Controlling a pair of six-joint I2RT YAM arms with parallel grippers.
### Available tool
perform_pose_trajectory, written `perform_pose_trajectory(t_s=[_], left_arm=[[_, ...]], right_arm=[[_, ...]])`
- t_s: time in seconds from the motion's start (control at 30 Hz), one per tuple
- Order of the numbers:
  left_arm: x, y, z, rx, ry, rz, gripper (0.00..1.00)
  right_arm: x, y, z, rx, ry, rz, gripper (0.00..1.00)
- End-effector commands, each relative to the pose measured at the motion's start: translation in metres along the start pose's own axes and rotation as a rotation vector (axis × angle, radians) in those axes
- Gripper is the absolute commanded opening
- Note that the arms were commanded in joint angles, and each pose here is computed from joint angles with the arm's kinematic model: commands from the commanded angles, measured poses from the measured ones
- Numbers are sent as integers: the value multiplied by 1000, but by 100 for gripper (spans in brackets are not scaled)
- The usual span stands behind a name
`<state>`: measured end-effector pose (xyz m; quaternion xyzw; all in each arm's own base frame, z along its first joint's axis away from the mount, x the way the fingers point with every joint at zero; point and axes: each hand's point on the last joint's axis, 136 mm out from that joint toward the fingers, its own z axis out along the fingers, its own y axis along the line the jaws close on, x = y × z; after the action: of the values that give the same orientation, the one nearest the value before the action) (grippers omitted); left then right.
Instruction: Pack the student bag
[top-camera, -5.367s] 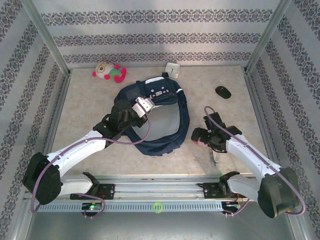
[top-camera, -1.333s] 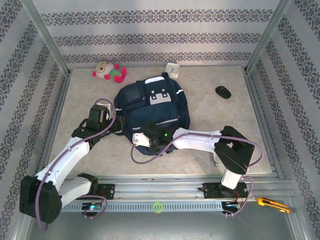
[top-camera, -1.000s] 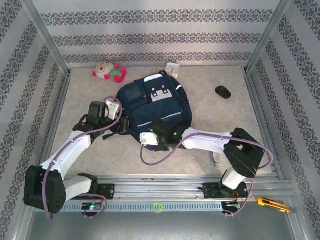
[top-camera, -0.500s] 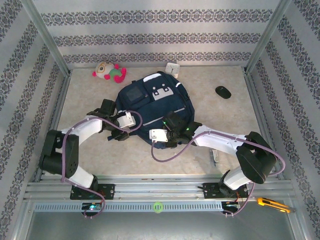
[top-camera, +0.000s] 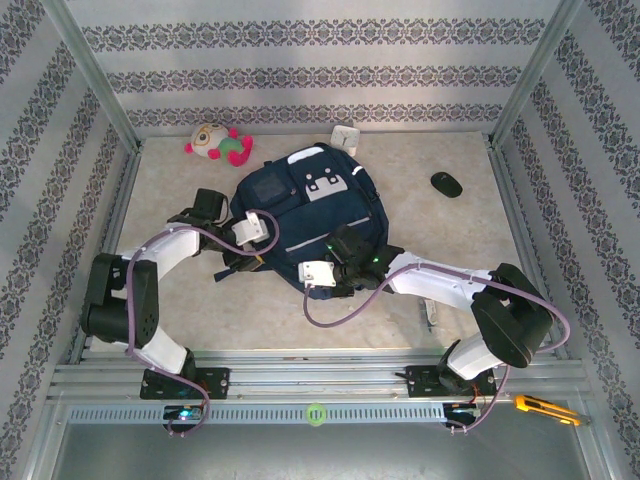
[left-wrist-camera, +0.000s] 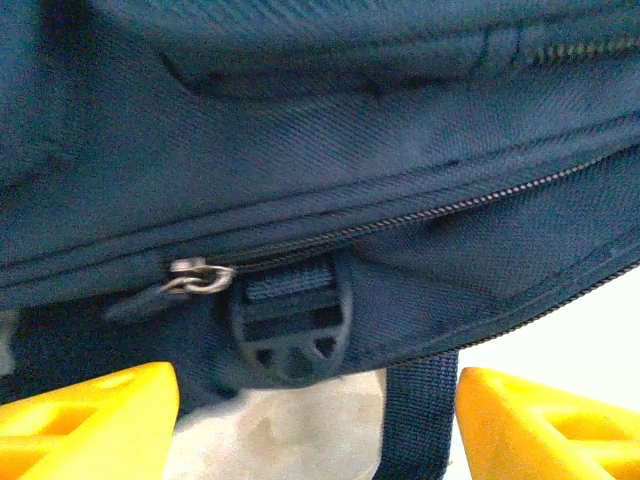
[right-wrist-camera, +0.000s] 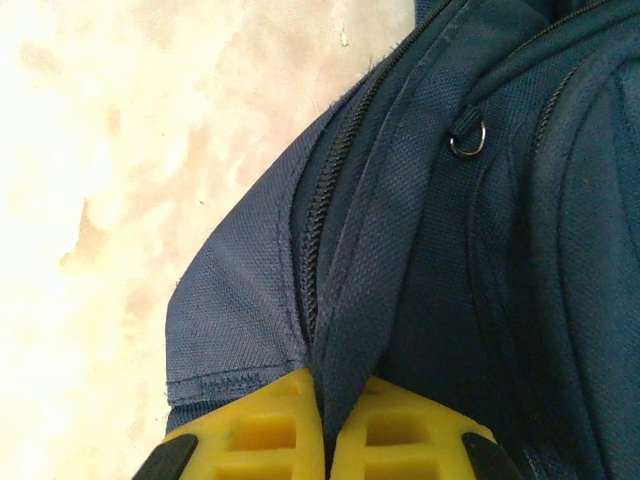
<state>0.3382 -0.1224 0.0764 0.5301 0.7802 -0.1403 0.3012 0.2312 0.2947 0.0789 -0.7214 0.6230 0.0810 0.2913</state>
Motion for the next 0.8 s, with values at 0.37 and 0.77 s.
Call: perform_pose_trajectory(t_s=[0.37,0.77], left_arm=[[-20,35,0,-11,-123,17,64],[-14,33,13,84,-87,-15,23]], right_arm=[[-18,6,-8,-42,-83,-1,0],[-18,1,-4,-23,-74,26,0]])
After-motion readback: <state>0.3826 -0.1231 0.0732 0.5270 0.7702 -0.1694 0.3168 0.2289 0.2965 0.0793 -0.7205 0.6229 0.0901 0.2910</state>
